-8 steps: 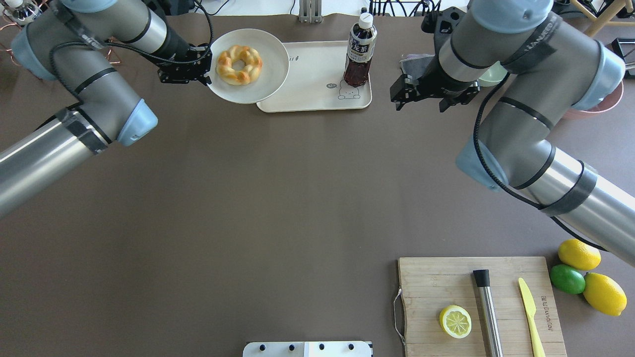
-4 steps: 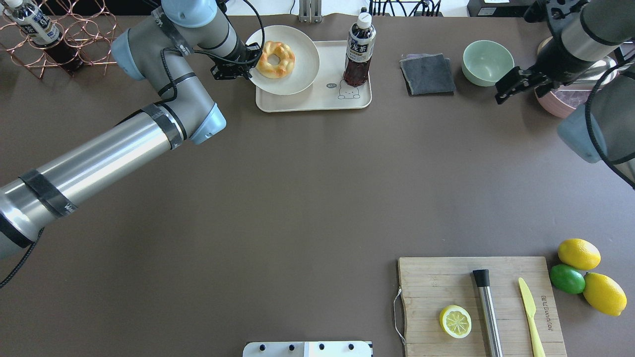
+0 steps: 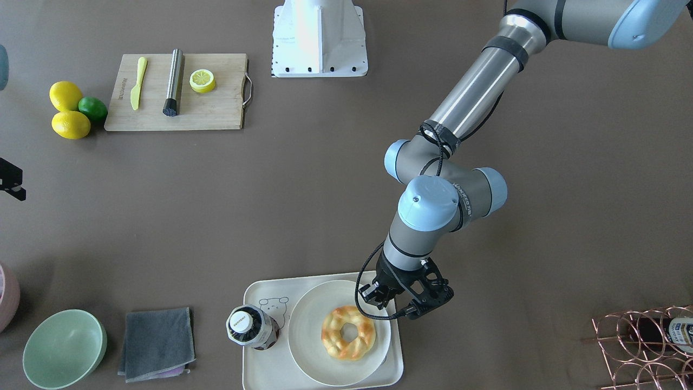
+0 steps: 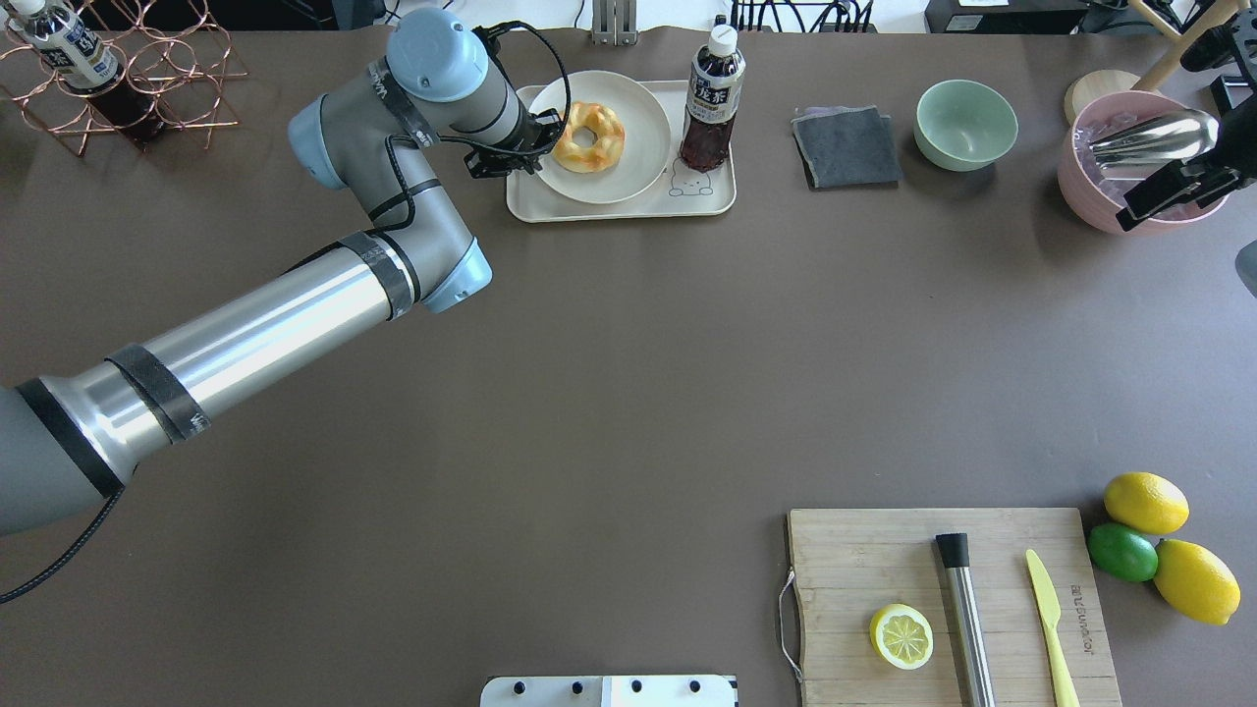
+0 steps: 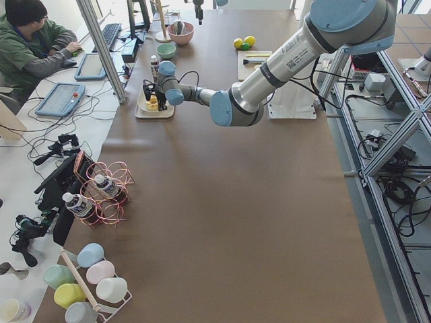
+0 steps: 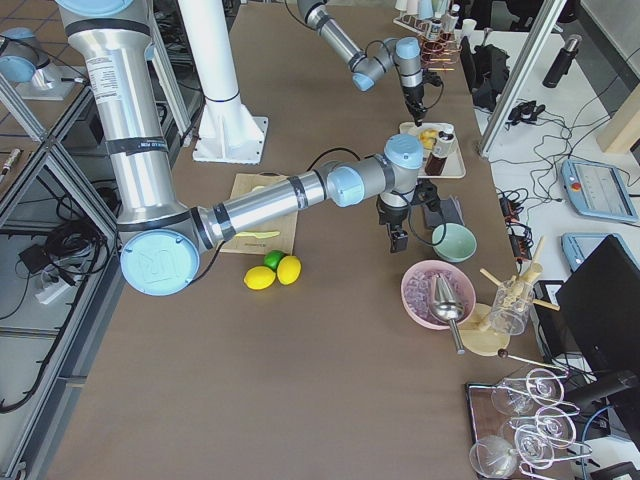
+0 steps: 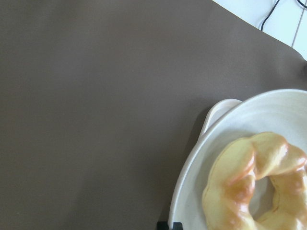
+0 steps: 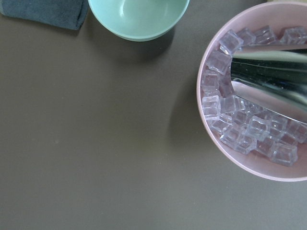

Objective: Place donut on tray

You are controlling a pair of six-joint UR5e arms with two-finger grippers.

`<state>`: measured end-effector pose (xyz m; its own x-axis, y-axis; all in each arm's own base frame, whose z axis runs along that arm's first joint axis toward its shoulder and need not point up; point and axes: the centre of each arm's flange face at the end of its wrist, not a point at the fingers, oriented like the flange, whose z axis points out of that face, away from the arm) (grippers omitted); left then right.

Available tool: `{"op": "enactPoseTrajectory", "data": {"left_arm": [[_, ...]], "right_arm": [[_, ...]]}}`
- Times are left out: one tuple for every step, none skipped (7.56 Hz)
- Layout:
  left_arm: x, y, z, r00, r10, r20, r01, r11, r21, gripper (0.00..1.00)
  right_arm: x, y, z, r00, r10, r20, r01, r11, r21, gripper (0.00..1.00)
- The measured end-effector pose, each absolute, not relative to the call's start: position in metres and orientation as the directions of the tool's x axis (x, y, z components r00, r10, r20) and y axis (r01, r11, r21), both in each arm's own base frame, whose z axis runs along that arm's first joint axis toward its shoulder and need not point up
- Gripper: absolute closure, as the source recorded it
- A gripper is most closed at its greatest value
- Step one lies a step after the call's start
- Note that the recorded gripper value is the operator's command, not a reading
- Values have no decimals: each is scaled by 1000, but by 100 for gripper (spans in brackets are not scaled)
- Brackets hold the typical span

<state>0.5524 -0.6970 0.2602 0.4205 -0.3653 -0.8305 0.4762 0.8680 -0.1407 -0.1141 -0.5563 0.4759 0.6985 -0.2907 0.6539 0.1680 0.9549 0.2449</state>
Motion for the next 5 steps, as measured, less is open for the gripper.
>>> {"op": "enactPoseTrajectory", "data": {"left_arm": [[548,-696,252,411,-341,-845,472,873,-122,1],[535,-693,247,399,-312,-862,469,877,-101,1],[515,-685,247,390,-289,-874,462,883,-85,1],[488,-673,251,395,-278,-876,435,896,-88,1],[449,-657,259,412,-276,-868,392,914,-104,1]], "right_arm": [[-106,-553,485,701,-293,650,173,954,244,0],[-102,-551,490,704,-290,649,173,955,239,0],[-98,-548,494,706,-285,648,171,957,235,0],[-95,-546,499,708,-279,648,169,959,228,0],[-89,-543,506,714,-265,648,162,963,215,0]]}}
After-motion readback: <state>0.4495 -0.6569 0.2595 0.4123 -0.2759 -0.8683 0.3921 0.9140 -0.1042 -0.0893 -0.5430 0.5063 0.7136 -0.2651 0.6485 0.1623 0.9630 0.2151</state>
